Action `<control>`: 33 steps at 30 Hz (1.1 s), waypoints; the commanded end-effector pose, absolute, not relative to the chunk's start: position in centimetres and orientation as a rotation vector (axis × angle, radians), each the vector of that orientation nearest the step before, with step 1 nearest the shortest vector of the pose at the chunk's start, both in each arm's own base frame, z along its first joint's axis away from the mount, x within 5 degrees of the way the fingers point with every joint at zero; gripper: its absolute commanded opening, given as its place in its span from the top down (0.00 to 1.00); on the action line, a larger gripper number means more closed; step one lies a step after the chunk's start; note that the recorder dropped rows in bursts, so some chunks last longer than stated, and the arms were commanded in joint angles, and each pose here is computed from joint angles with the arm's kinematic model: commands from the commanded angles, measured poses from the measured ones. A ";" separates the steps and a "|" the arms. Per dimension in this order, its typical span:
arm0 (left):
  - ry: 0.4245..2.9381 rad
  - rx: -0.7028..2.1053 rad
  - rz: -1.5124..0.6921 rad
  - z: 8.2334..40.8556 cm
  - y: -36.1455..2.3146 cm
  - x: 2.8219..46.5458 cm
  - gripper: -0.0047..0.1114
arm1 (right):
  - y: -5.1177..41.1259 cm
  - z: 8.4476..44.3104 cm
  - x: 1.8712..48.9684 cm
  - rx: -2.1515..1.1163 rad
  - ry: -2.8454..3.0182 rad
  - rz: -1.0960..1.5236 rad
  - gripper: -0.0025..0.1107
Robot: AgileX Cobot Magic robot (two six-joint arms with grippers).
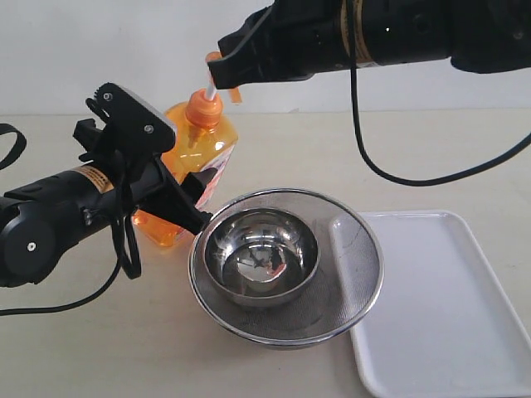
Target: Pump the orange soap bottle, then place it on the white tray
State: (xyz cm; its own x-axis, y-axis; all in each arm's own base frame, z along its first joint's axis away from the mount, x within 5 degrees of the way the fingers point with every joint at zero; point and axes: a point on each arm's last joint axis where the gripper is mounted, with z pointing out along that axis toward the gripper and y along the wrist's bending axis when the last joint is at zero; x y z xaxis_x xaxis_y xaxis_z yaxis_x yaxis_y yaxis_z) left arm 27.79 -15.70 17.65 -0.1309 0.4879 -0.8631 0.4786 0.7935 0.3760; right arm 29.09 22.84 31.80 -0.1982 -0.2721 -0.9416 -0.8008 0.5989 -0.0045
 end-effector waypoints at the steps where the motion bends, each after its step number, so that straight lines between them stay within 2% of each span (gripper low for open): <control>1: 1.688 0.709 0.003 18.9 -15.9 28.2 0.92 | 23.2 30.7 28.7 -0.958 1.766 0.647 0.98; 19: 1.680 0.722 -0.014 18.9 -16.1 28.1 0.92 | 23.4 30.6 28.3 -0.977 1.770 0.696 0.98; 27: 1.680 0.722 -0.014 18.9 -16.1 28.1 0.92 | 22.9 28.8 28.0 -0.969 1.834 0.675 0.98; 33: 1.680 0.722 -0.014 18.9 -16.1 28.1 0.92 | 22.9 28.7 28.0 -0.972 1.835 0.680 0.98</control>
